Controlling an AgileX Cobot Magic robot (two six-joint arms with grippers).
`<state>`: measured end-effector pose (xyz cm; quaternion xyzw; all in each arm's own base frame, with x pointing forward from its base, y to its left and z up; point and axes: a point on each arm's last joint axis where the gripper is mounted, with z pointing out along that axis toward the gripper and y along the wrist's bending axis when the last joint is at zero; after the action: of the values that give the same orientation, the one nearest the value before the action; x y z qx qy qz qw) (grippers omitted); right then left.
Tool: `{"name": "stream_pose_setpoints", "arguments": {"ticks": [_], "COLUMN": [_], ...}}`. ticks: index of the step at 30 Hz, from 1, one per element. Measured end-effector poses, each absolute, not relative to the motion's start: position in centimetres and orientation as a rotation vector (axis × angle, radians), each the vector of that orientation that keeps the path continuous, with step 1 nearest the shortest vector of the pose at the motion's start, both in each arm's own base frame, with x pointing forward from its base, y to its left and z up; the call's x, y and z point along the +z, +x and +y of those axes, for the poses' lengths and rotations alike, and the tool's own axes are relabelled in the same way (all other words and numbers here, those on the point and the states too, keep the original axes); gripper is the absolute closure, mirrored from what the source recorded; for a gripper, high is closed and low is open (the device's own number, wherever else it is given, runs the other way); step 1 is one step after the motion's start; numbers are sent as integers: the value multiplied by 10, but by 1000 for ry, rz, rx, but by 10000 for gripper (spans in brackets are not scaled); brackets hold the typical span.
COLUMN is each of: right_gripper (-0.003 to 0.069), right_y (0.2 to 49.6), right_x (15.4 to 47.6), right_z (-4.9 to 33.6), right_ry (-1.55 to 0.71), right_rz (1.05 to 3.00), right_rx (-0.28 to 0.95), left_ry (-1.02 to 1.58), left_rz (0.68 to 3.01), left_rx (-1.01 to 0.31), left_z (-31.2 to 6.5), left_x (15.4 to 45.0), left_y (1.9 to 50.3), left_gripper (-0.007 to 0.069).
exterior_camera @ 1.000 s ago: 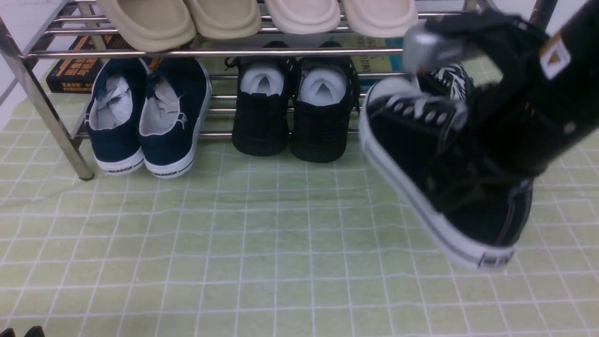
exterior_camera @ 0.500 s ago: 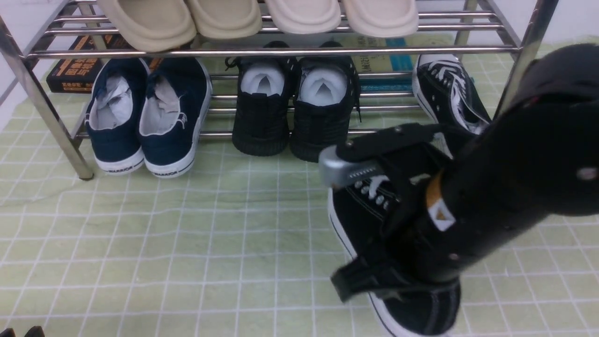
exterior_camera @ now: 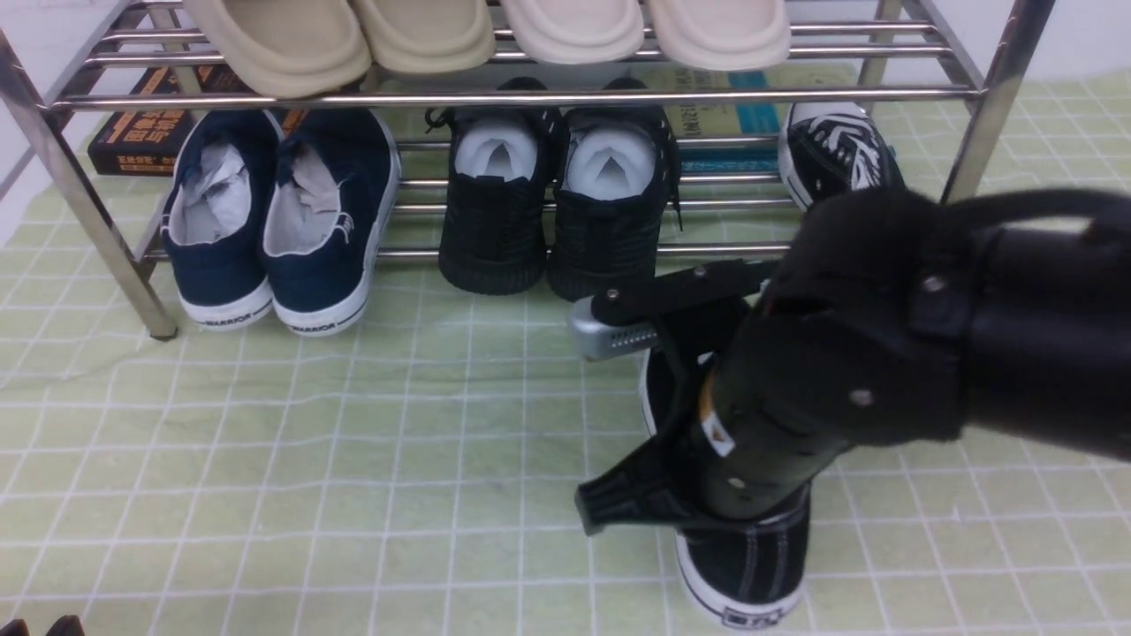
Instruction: Take the shoes off the shelf with your hand from the green coffee tablecloth.
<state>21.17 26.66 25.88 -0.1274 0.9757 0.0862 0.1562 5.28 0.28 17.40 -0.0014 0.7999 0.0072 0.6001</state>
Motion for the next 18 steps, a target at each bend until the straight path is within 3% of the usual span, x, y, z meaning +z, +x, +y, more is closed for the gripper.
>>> {"name": "stream_pose_setpoints", "arguments": {"ticks": [18], "right_gripper": [589], "right_y": [227], "right_x": [217], "right_z": [282], "right_ry": [-374], "right_rz": [2801], "right_rx": [170], "left_ry": [-3], "left_rz": [1855], "left_rx": [17], "left_z": [3], "left_x": [174], "left_y": [53], "left_gripper": [384]}}
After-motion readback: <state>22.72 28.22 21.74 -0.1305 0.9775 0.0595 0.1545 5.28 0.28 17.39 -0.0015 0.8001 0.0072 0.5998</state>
